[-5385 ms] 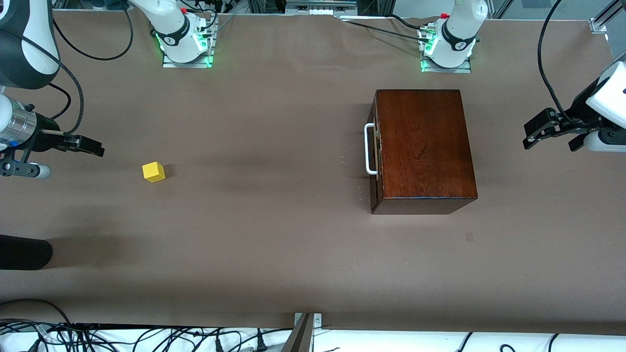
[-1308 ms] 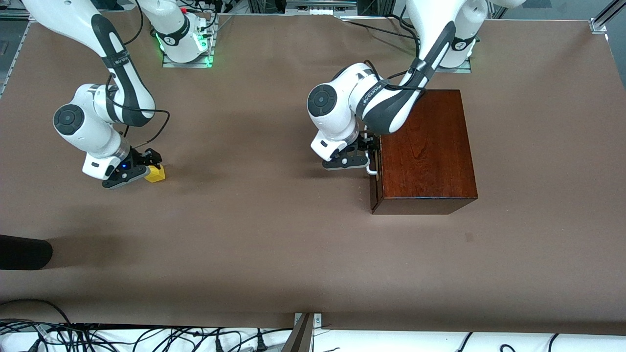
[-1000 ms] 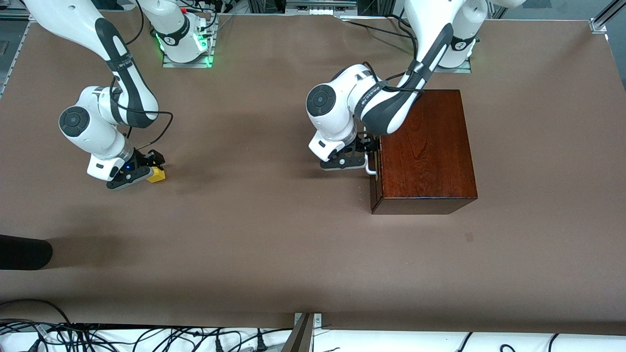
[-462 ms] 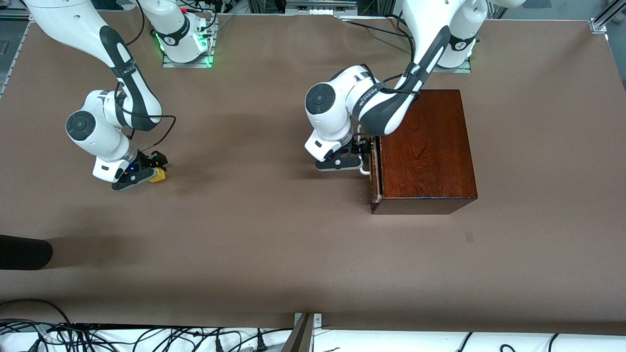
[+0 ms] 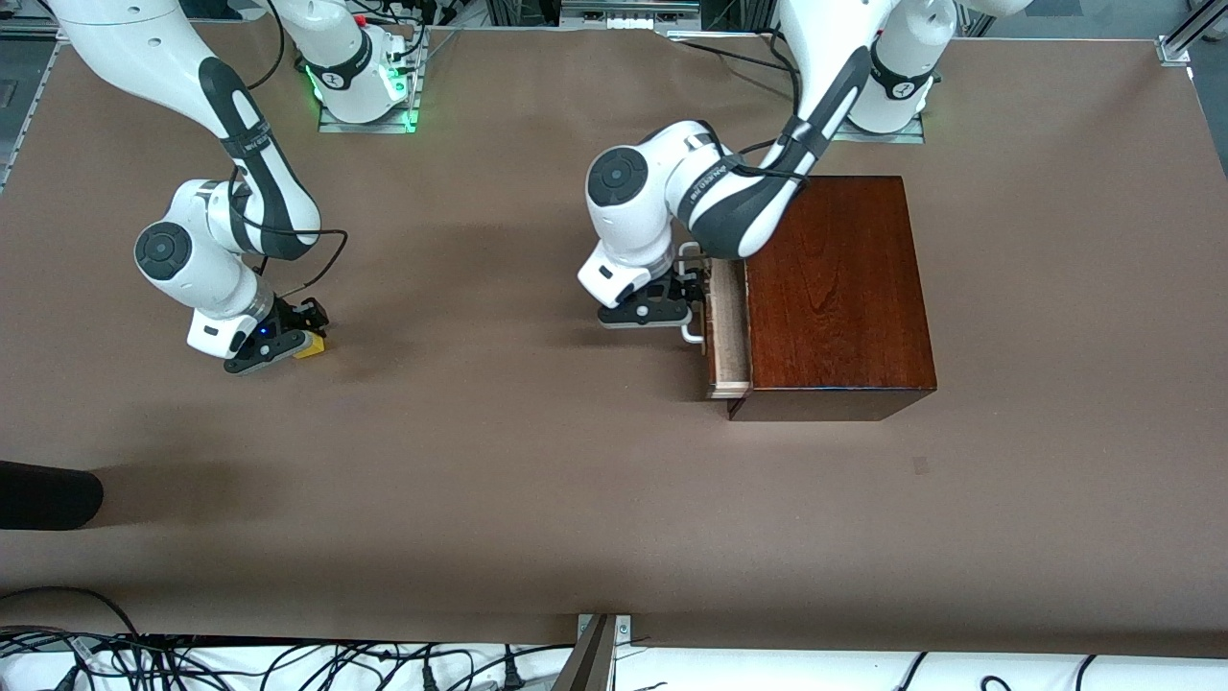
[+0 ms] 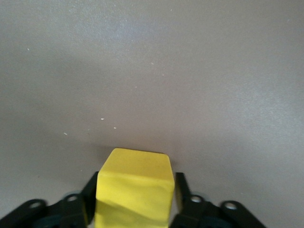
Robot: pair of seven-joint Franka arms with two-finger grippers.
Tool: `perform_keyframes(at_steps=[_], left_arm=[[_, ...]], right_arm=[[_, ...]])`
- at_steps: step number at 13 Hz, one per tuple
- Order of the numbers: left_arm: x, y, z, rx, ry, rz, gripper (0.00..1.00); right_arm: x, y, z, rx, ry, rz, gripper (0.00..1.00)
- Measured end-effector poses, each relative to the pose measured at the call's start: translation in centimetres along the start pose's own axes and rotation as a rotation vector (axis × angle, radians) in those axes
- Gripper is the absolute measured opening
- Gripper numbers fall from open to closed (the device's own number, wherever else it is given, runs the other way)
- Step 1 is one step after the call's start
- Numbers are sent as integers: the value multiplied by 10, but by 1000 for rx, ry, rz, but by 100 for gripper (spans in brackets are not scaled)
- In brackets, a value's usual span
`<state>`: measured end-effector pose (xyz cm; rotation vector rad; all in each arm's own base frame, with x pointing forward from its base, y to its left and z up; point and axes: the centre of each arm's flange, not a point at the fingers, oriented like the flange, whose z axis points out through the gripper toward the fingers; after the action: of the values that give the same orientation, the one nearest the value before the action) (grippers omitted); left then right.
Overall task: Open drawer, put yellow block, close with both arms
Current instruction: 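Pull the drawer open with the left gripper while the right gripper grasps the cube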
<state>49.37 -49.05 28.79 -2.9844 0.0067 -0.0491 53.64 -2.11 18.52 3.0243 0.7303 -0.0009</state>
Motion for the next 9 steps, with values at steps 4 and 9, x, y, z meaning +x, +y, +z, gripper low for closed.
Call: perform_keyframes(at_steps=[4, 9], left_arm=[[-5, 20, -6, -12, 26, 12, 100], [-4, 42, -9, -27, 46, -1, 100]], right_arm=[[0, 0, 0, -1, 2, 1, 56], [12, 5, -35, -3, 26, -1, 56]])
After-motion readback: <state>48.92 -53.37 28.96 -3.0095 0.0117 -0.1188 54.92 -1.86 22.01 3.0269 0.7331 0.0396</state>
